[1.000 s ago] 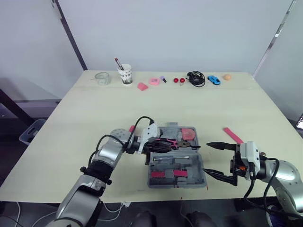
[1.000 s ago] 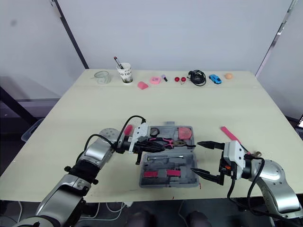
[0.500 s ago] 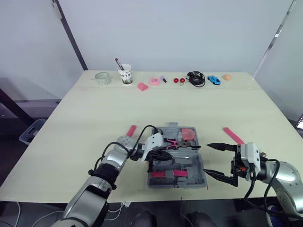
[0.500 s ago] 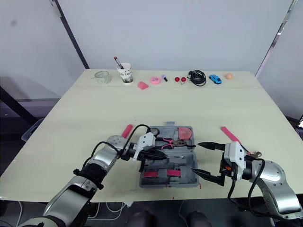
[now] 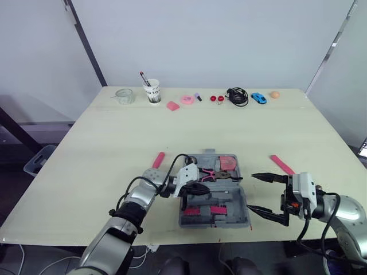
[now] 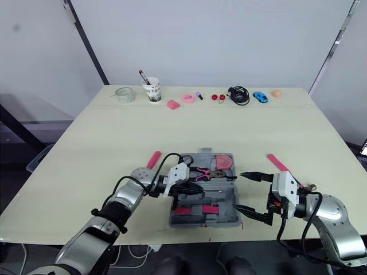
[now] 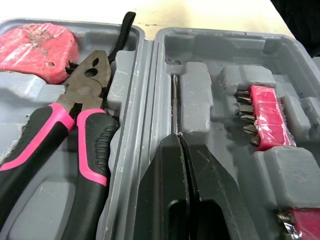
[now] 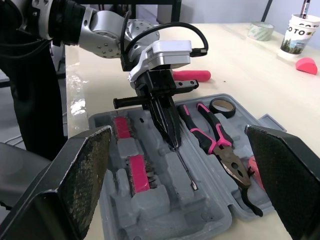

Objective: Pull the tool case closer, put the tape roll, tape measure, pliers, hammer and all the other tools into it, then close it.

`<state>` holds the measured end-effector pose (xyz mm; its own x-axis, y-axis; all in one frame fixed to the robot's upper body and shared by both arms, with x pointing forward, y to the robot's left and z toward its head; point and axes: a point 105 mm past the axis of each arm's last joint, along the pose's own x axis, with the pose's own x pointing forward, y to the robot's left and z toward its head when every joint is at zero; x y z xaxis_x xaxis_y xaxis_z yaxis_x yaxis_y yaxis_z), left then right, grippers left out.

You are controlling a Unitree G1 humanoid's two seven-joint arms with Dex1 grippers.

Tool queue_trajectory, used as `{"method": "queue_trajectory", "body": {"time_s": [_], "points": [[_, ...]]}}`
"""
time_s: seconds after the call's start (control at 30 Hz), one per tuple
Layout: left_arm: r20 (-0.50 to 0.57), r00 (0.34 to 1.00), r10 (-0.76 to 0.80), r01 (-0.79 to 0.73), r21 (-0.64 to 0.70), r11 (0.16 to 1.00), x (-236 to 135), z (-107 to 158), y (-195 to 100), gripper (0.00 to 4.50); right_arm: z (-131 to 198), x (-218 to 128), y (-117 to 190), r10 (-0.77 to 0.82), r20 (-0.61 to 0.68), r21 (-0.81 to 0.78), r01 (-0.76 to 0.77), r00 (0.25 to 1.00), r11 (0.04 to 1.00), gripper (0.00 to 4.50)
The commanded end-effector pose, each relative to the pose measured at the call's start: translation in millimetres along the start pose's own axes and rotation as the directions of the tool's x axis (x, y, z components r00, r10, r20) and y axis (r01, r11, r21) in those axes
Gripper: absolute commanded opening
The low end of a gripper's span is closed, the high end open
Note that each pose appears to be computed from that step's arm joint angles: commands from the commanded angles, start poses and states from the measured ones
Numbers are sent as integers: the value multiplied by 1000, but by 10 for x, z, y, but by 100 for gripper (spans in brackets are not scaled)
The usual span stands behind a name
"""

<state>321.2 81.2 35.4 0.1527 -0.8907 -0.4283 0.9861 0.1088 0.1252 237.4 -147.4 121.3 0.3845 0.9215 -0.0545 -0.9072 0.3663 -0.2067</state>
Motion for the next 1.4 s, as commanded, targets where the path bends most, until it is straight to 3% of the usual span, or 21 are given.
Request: {"method": "queue_trajectory", "body": {"time_s": [0.03,0.23,0.37,0.47,0.53,0.57,0.6,0.63,0.7,0.73,1.03,1.17,1.4], "points": [[48,995,84,-84,-2,996,-203,79,87,6,75,-89,-82,-69,34,0,70,997,998,450],[203,935,291,-271,-123,955,-676,326,126,6,-67,-291,-231,-230,5,26,230,973,973,450],[179,875,449,-414,-201,888,-1081,203,53,6,-205,-519,-335,-370,-24,43,371,929,928,450],[155,840,520,-478,-244,844,-1222,135,-37,85,-297,-656,-363,-443,-47,48,445,895,894,450],[136,809,572,-523,-279,805,-1328,74,-94,183,-339,-735,-354,-471,-59,53,474,880,879,450],[114,788,605,-553,-299,777,-1400,5,-144,211,-367,-786,-331,-481,-70,63,485,874,872,450],[93,771,630,-577,-317,752,-1463,-58,-203,279,-396,-840,-310,-492,-84,69,497,867,865,450],[70,754,653,-601,-328,729,-1523,-117,-262,307,-424,-898,-294,-506,-98,72,513,857,855,450],[30,714,699,-650,-341,679,-1642,-216,-356,415,-467,-1007,-258,-530,-116,97,540,840,836,450],[2,688,726,-678,-355,644,-1721,-287,-421,446,-497,-1089,-232,-545,-132,101,558,828,824,450],[-171,530,831,-808,-400,434,-2151,-632,-895,446,-648,-1722,-10,-678,-255,112,718,689,687,450],[-195,525,829,-813,-404,420,-2182,-668,-1008,446,-686,-1847,83,-698,-286,122,747,657,653,450],[-190,542,818,-806,-391,444,-2178,-656,-911,446,-693,-1708,122,-653,-278,152,703,705,695,450]]}}
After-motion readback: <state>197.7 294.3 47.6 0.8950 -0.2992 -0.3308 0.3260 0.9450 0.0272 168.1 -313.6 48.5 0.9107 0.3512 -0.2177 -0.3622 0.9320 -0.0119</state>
